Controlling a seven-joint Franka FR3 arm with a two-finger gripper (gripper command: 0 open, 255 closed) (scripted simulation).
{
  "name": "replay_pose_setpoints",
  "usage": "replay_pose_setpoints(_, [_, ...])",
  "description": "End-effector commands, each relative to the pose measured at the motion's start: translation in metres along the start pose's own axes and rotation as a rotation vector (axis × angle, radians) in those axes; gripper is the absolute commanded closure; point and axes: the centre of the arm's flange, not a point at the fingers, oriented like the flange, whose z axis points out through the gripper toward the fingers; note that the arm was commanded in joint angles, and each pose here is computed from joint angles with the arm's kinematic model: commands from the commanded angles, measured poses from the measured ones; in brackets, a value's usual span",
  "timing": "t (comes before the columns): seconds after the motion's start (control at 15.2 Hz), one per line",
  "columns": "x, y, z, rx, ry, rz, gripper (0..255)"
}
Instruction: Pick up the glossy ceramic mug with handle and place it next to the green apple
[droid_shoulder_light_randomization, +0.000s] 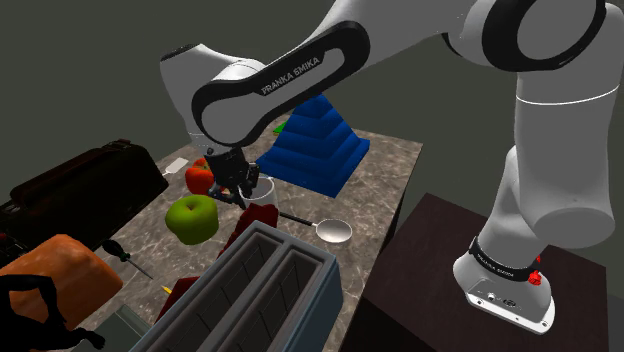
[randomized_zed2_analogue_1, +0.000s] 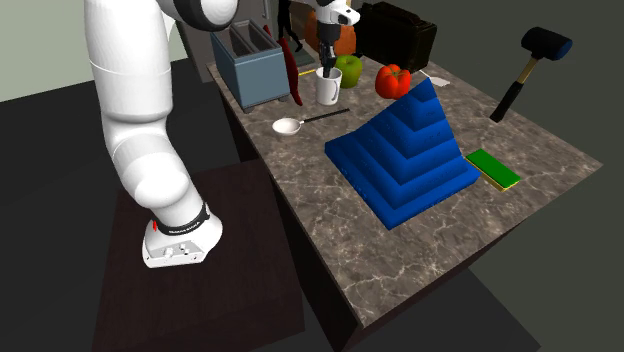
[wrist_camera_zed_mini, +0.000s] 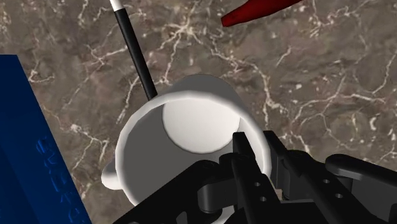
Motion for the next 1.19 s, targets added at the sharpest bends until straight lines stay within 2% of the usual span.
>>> replay_pose_setpoints(0.0, [0.002, -0.001, 0.011, 0.001, 0.001, 0.0, 255])
replay_pose_setpoints(0.2, [0.002, -0.002, 0.027, 0.001, 0.001, 0.0, 255])
replay_pose_setpoints(0.73, [0.002, -0.002, 0.027, 0.001, 0.001, 0.0, 255])
replay_pose_setpoints(0.79, [0.002, -0.002, 0.027, 0.001, 0.001, 0.0, 0])
replay_pose_setpoints(1.12, [0.002, -0.002, 0.027, 0.001, 0.001, 0.0, 0])
